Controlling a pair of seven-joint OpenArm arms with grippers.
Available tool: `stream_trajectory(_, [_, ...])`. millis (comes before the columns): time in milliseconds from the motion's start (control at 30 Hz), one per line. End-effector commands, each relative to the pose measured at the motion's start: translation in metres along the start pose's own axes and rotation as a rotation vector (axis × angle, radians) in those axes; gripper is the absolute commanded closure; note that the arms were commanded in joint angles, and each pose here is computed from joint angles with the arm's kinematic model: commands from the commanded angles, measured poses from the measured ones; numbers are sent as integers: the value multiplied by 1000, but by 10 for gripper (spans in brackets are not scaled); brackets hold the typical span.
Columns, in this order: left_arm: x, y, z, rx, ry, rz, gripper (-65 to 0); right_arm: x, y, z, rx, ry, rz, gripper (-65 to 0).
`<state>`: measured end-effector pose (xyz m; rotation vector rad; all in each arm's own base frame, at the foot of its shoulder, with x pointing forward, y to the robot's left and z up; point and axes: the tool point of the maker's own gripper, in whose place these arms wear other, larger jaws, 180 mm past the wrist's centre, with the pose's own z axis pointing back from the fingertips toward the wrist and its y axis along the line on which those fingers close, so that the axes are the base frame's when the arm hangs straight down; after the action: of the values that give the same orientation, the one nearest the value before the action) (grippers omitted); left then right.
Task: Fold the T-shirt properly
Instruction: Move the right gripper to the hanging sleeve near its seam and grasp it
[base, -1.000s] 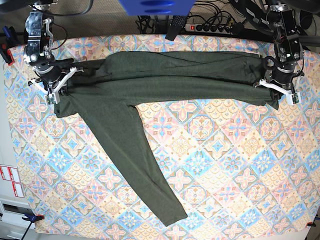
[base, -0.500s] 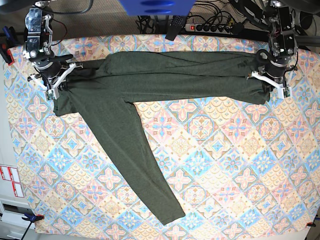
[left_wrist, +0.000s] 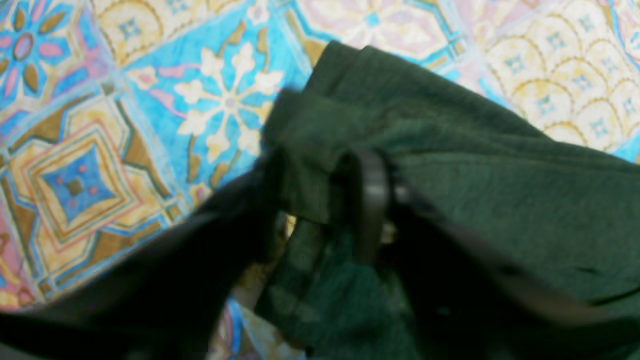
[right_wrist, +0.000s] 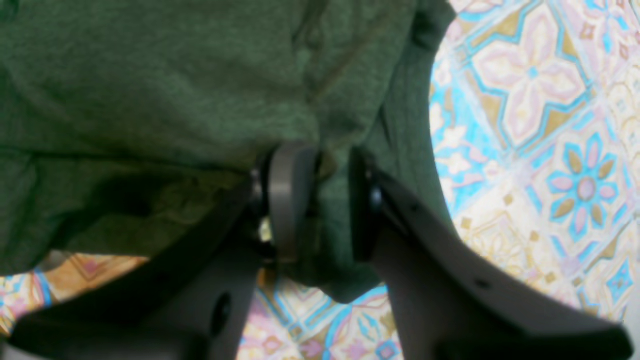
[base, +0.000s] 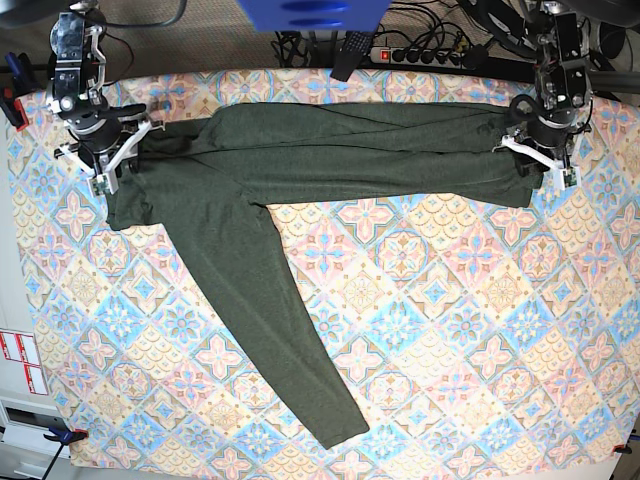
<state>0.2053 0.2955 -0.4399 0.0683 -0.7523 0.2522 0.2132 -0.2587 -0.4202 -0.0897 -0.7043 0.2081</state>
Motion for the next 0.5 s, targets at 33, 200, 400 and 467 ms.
stream_trajectory(33, [14,5,2,7,-42,-8,-324,27,-6,7,-15,-80,19,-169])
stream_trajectory(200, [32,11,8,7,-98,63,-446,41,-4,8,-11,-112,30,-169])
stream_trajectory(400, [65,-6,20,-60,-189,111,-483,101,1,-13,4,-160,53,-170])
stream_trajectory(467, [71,-10,23,-69,-207,107,-483,125,6,-20,18,-183,68,-170])
